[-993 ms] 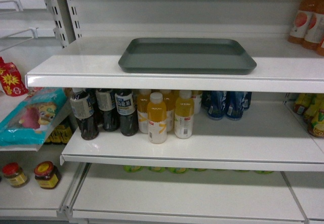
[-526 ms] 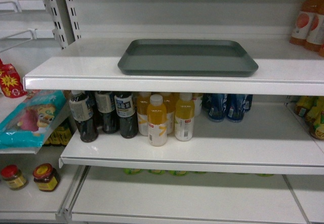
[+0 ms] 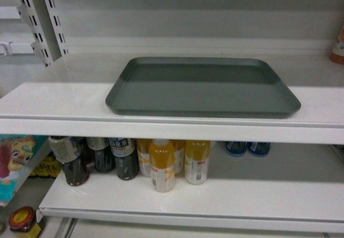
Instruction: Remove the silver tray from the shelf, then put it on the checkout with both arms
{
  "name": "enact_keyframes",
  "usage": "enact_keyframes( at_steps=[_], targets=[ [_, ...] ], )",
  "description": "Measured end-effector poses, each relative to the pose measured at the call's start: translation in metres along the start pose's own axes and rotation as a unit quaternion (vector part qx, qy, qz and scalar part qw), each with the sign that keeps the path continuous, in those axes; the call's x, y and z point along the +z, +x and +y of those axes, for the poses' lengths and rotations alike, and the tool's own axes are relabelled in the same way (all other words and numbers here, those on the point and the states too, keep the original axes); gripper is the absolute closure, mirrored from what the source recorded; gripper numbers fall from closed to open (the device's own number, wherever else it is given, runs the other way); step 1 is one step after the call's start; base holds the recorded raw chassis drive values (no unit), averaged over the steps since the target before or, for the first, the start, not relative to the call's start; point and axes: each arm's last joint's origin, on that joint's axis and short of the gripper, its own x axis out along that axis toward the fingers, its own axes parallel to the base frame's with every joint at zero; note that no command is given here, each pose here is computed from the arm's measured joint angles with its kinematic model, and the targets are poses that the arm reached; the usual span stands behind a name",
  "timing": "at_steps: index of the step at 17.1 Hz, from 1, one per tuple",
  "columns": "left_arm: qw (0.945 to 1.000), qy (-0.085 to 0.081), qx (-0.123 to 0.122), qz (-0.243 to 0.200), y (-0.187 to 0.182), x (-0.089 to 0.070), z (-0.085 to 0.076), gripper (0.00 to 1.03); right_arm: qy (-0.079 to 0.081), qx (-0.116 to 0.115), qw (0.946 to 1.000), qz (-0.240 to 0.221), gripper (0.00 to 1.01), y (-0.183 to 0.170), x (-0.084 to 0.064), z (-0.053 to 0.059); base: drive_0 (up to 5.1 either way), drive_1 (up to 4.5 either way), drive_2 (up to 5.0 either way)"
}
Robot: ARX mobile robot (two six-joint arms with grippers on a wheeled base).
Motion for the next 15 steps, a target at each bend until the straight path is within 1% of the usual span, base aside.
enact_keyframes(
  at_steps=[7,15],
  targets=[
    [1.0000,0.000,0.000,-0.002,0.0000,0.0003,0.0000,0.05,0.000,0.000,1.0000,-0.002,0.03,0.0000,0.0003,0.0000,0.0,4.31,-4.2],
    [1.0000,0.000,0.000,-0.002,0.0000,0.0003,0.0000,0.05,0.000,0.000,1.0000,-0.001,0.03,0.0000,0.0002,0.0000,0.0,0.00,0.0]
  ],
)
